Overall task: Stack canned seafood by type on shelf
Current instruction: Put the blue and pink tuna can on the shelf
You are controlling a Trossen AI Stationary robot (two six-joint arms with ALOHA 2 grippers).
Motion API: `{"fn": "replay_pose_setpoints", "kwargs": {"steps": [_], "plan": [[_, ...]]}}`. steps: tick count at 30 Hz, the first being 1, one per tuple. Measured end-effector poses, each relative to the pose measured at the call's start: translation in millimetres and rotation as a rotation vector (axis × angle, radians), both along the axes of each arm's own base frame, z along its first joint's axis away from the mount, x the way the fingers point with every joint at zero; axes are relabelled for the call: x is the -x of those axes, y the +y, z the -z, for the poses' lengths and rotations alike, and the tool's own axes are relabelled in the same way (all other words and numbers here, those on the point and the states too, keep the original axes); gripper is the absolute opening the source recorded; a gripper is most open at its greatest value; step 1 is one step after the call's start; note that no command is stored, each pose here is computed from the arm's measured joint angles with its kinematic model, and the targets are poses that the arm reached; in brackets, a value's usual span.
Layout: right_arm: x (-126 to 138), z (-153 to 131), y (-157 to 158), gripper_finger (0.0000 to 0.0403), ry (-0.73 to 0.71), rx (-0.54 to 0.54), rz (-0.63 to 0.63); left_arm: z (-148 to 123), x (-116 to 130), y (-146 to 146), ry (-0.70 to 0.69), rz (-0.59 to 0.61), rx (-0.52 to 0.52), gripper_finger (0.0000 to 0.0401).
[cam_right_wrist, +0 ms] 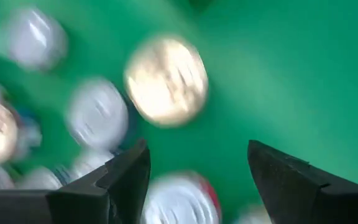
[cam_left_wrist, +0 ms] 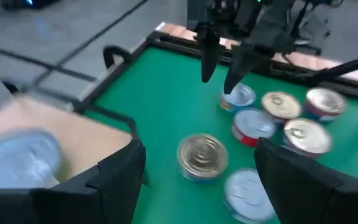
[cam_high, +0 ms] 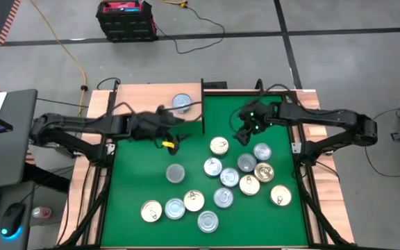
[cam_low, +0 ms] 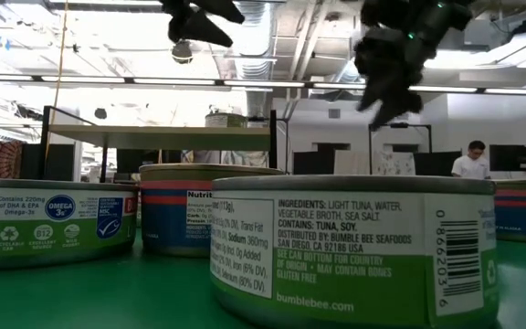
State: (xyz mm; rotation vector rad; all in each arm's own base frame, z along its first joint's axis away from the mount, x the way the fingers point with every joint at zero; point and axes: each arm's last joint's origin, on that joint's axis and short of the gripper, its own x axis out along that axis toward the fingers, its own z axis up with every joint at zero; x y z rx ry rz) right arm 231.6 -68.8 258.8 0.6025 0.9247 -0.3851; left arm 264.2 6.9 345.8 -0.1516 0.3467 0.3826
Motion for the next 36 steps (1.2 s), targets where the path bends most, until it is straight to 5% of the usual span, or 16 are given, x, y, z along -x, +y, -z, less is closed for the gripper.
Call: {"fn": "replay_pose_setpoints", "kwargs": {"steps": [8, 21, 29, 36], "plan": [[38.1, 30.2, 4.8, 0.0289, 0.417, -0.124, 0.002, 7.5, 9.0, -18.5, -0.048, -0.012, 0.108, 0.0290], [41.9, 59.3, -5.5, 0.0289, 0.738, -0.206, -0.009, -19.7, 23.3, -17.2, -0.205, 0.001, 0.017, 0.0290], [56.2, 51.5, -4.9, 0.0289, 0.767, -0.188, -0.004, -23.5, 44.3, -15.3, -0.175, -0.013, 0.072, 0.0290], [64.5, 75.3, 0.0, 0.0289, 0.972, -0.298, -0.058, -18.7, 42.0, -15.7, -0.128, -0.005, 0.048, 0.0290]]}}
